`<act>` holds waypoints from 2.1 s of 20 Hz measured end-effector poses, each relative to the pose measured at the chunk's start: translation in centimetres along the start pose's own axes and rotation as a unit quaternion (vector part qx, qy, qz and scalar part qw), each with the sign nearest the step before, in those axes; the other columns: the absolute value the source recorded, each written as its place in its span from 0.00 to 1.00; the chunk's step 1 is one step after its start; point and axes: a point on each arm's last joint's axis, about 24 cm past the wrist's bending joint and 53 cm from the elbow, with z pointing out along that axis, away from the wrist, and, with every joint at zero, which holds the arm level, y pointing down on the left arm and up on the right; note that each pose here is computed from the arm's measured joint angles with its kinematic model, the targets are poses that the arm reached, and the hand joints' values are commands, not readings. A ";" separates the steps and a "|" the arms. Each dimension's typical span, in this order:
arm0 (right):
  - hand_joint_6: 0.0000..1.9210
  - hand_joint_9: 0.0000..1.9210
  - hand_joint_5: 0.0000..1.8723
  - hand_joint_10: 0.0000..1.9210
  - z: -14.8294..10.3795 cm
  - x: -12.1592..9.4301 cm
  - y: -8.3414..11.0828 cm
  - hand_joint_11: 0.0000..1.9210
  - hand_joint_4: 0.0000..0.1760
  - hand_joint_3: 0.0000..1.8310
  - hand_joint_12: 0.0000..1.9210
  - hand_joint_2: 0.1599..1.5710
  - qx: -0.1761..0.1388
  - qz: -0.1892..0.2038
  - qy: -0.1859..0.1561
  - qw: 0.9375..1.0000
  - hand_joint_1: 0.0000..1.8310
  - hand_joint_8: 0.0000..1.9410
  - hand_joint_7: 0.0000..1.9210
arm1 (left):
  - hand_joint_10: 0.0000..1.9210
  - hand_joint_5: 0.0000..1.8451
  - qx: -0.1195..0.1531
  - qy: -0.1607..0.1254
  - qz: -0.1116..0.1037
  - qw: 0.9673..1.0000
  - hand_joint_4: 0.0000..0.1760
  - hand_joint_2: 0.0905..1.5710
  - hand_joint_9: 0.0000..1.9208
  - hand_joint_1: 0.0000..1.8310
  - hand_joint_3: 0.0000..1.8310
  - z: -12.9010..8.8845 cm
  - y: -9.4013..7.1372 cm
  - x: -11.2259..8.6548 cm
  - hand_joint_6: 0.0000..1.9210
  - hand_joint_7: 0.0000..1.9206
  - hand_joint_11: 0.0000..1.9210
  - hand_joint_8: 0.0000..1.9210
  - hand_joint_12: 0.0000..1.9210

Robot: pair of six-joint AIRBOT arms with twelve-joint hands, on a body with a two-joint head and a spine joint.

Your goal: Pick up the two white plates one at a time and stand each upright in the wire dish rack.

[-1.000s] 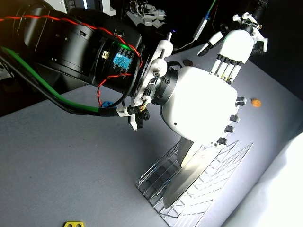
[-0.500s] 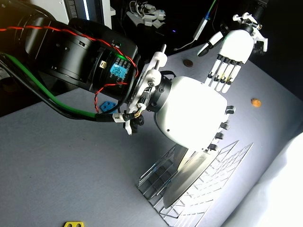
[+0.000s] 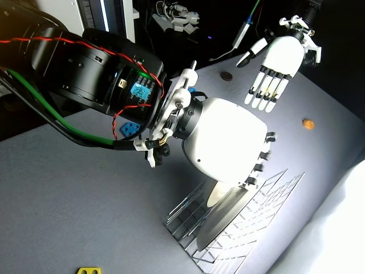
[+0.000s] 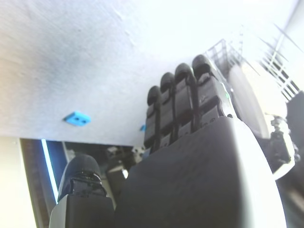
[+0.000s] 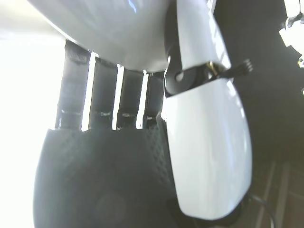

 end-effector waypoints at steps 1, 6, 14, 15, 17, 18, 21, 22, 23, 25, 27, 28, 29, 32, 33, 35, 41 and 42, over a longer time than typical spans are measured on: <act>0.56 0.50 0.48 0.58 0.0 0.1 -0.1 0.38 0.00 0.00 0.64 0.67 0.001 -0.005 0.001 1.000 0.75 0.47 0.52 | 0.00 0.09 0.001 0.002 0.002 1.000 0.00 0.69 0.08 0.00 0.00 0.2 -0.1 0.1 0.00 0.11 0.00 0.00 0.11; 0.54 0.52 0.50 0.56 0.1 0.6 -0.7 0.40 0.00 0.00 0.61 0.66 0.005 -0.015 0.001 1.000 0.75 0.43 0.54 | 0.00 0.10 0.006 0.005 0.004 1.000 0.00 0.69 0.08 0.00 0.00 0.5 -0.4 0.1 0.00 0.11 0.00 0.00 0.13; 0.52 0.52 0.51 0.54 0.2 1.0 -1.2 0.42 0.00 0.00 0.58 0.66 0.008 -0.017 0.002 1.000 0.75 0.42 0.55 | 0.00 0.09 0.005 0.007 0.008 1.000 0.00 0.69 0.08 0.00 0.00 0.5 -0.3 0.2 0.00 0.10 0.00 0.00 0.12; 0.51 0.52 0.52 0.54 0.2 1.2 -1.3 0.42 0.00 0.00 0.58 0.65 0.009 -0.020 0.003 1.000 0.75 0.41 0.55 | 0.00 0.09 0.005 0.006 0.009 1.000 0.00 0.69 0.08 0.00 0.00 0.5 -0.4 0.1 0.00 0.10 0.00 0.00 0.13; 0.54 0.51 0.51 0.36 0.3 1.2 -1.4 0.40 0.00 0.00 0.59 0.67 0.010 -0.022 0.002 1.000 0.68 0.46 0.54 | 0.00 0.09 0.005 0.006 0.008 1.000 0.00 0.69 0.08 0.00 0.00 0.5 -0.4 0.1 0.00 0.11 0.00 0.00 0.13; 0.54 0.50 0.50 0.53 0.3 1.2 -1.6 0.41 0.00 0.00 0.60 0.67 0.011 -0.023 0.001 1.000 0.74 0.45 0.53 | 0.00 0.09 0.005 0.006 0.008 1.000 0.00 0.68 0.08 0.00 0.00 0.5 -0.4 0.1 0.00 0.10 0.00 0.00 0.13; 0.54 0.55 0.51 0.21 0.3 1.3 -1.9 0.39 0.13 0.00 0.61 0.68 0.014 -0.024 0.001 1.000 0.67 0.47 0.53 | 0.00 0.09 0.005 0.006 0.005 1.000 0.00 0.69 0.08 0.00 0.00 0.5 -0.4 0.1 0.00 0.11 0.00 0.00 0.13; 0.54 0.55 0.51 0.21 0.4 1.3 -1.9 0.39 0.13 0.00 0.61 0.68 0.013 -0.024 0.002 1.000 0.67 0.47 0.53 | 0.00 0.09 0.005 0.006 0.005 1.000 0.00 0.69 0.08 0.00 0.00 0.5 -0.4 0.1 0.00 0.11 0.00 0.00 0.13; 0.54 0.57 0.51 0.16 0.4 1.4 -2.0 0.39 0.12 0.00 0.61 0.67 0.014 -0.024 0.002 1.000 0.67 0.46 0.54 | 0.00 0.09 0.004 0.006 0.005 1.000 0.00 0.68 0.07 0.00 0.00 0.5 -0.3 0.1 0.00 0.10 0.00 0.00 0.11; 0.55 0.57 0.51 0.14 0.4 1.4 -2.0 0.38 0.12 0.00 0.62 0.68 0.014 -0.024 0.002 1.000 0.67 0.46 0.53 | 0.00 0.09 0.004 0.005 0.004 1.000 0.00 0.69 0.08 0.00 0.00 0.5 -0.3 0.1 0.00 0.11 0.00 0.00 0.12; 0.56 0.57 0.50 0.12 0.4 1.4 -1.9 0.36 0.11 0.00 0.63 0.68 0.014 -0.024 0.002 1.000 0.67 0.47 0.53 | 0.00 0.09 0.004 0.005 0.004 1.000 0.00 0.69 0.08 0.00 0.00 0.5 -0.3 0.1 0.00 0.11 0.00 0.00 0.12; 0.61 0.54 0.47 0.10 0.4 1.4 -2.0 0.31 0.13 0.00 0.65 0.70 0.014 -0.025 0.002 1.000 0.66 0.52 0.50 | 0.00 0.09 0.004 0.005 0.004 1.000 0.00 0.69 0.08 0.00 0.00 0.5 -0.3 0.1 0.00 0.11 0.00 0.00 0.11; 0.62 0.53 0.46 0.10 0.4 1.4 -2.0 0.29 0.13 0.00 0.66 0.71 0.014 -0.024 0.002 1.000 0.65 0.53 0.49 | 0.00 0.09 0.004 0.005 0.003 1.000 0.00 0.68 0.08 0.00 0.00 0.5 -0.3 0.1 0.00 0.11 0.00 0.00 0.11; 0.68 0.50 0.42 0.09 0.4 1.5 -2.0 0.25 0.11 0.00 0.68 0.73 0.014 -0.026 0.004 1.000 0.64 0.58 0.45 | 0.00 0.10 0.005 0.005 0.004 1.000 0.00 0.69 0.09 0.00 0.00 0.6 -0.5 0.0 0.00 0.12 0.00 0.00 0.12; 0.65 0.48 0.43 0.09 0.4 1.6 -2.0 0.25 0.00 0.00 0.67 0.74 0.015 -0.027 0.006 0.999 0.61 0.25 0.44 | 0.00 0.10 0.006 0.005 0.004 1.000 0.00 0.69 0.10 0.00 0.00 0.7 -0.6 0.0 0.00 0.12 0.00 0.00 0.15; 0.63 0.47 0.44 0.09 0.4 1.7 -2.1 0.22 0.00 0.00 0.67 0.73 0.016 -0.027 0.008 0.999 0.61 0.12 0.47 | 0.00 0.10 0.008 0.005 0.004 1.000 0.00 0.69 0.08 0.00 0.00 0.7 -0.7 0.1 0.00 0.11 0.00 0.00 0.12; 0.07 0.41 0.39 0.04 0.4 1.9 -2.1 0.15 0.00 0.00 0.66 0.67 0.017 -0.027 0.011 0.999 0.58 0.01 0.44 | 0.00 0.11 0.007 0.006 0.006 1.000 0.00 0.69 0.10 0.00 0.00 0.7 -0.7 0.1 0.00 0.13 0.00 0.00 0.15; 0.06 0.39 0.38 0.03 0.4 1.9 -2.1 0.13 0.00 0.00 0.66 0.67 0.017 -0.027 0.011 0.999 0.56 0.00 0.42 | 0.00 0.11 0.007 0.007 0.006 1.000 0.00 0.69 0.10 0.00 0.00 0.8 -0.7 0.1 0.00 0.13 0.00 0.00 0.16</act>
